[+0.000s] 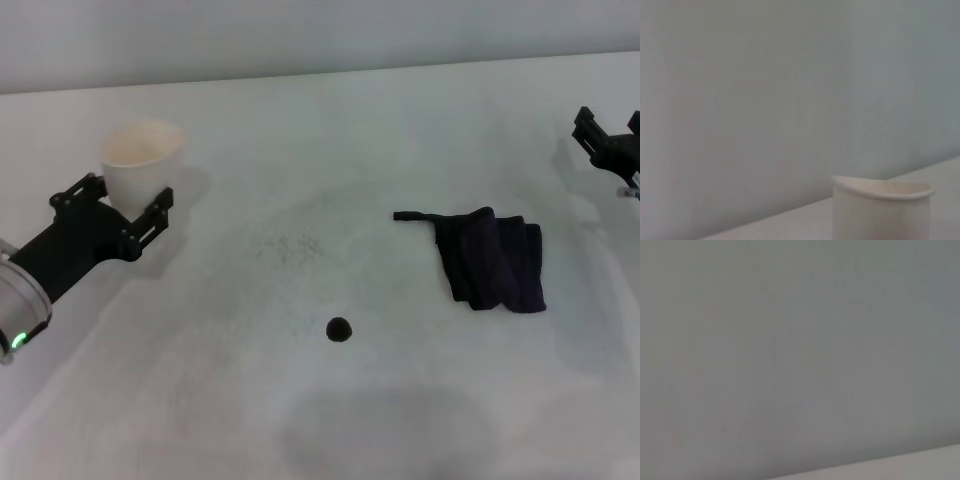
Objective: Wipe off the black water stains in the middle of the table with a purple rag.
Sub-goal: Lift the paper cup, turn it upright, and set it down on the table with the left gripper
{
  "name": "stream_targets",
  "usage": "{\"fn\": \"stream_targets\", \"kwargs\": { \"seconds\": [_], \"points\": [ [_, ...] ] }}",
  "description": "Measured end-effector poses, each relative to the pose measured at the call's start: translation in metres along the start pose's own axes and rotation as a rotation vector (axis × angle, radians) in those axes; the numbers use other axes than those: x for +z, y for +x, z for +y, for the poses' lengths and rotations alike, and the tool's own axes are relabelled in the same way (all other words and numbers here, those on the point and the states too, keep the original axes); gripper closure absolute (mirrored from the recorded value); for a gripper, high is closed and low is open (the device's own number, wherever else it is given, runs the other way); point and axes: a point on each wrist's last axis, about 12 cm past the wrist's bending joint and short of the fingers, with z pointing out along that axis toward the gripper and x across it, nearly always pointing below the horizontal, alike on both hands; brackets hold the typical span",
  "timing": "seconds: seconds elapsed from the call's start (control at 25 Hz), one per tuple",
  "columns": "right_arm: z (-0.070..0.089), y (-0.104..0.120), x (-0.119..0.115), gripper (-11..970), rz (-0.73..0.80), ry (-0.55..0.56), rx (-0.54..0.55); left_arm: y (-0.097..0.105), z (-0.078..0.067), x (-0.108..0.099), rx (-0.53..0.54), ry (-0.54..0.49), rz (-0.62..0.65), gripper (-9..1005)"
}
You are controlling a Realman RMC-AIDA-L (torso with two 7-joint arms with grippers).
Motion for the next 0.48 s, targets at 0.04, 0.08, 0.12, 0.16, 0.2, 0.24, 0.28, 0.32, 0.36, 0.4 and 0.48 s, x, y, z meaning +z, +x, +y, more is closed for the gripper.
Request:
{"fn": "stream_targets", "kwargs": {
  "seconds": [0.04, 0.08, 0.12, 0.16, 0.2, 0.24, 0.28, 0.32, 0.36, 0.4, 0.48],
  "points": [
    [0.001, -0.001, 0.001, 165, -0.002, -0.003, 0.000, 0.002, -0.002, 0.000, -0.023, -0.019, 0.000, 374],
    [0.002, -0.001, 0.002, 165, -0.003, -0.006, -0.001, 0.004, -0.003, 0.000, -0.053, -0.040, -0.001, 374],
    [0.003, -0.002, 0.003, 165, -0.004, -0.010, -0.002, 0.006, -0.003, -0.001, -0.079, -0.058, -0.001, 374],
    [0.004, -0.003, 0.004, 165, -0.005, -0.014, -0.004, 0.007, -0.004, -0.001, -0.098, -0.073, -0.003, 374],
    [0.006, -0.003, 0.006, 165, -0.003, -0.018, -0.007, 0.008, -0.004, -0.001, -0.109, -0.079, -0.002, 374],
    [0.007, -0.004, 0.007, 165, 0.000, -0.020, -0.009, 0.009, -0.005, -0.001, -0.119, -0.084, -0.001, 374],
    [0.008, -0.003, 0.008, 165, 0.007, -0.021, -0.010, 0.009, -0.006, -0.002, -0.124, -0.084, 0.001, 374],
    [0.008, -0.003, 0.008, 165, 0.007, -0.021, -0.010, 0.010, -0.007, -0.002, -0.130, -0.086, 0.003, 374],
    [0.008, -0.003, 0.008, 165, 0.010, -0.021, -0.010, 0.012, -0.008, -0.002, -0.138, -0.086, 0.009, 374],
    [0.008, -0.003, 0.008, 165, 0.011, -0.021, -0.010, 0.013, -0.009, -0.003, -0.143, -0.086, 0.013, 374],
    [0.009, -0.003, 0.009, 165, 0.011, -0.021, -0.009, 0.015, -0.011, -0.004, -0.152, -0.088, 0.024, 374]
  ]
}}
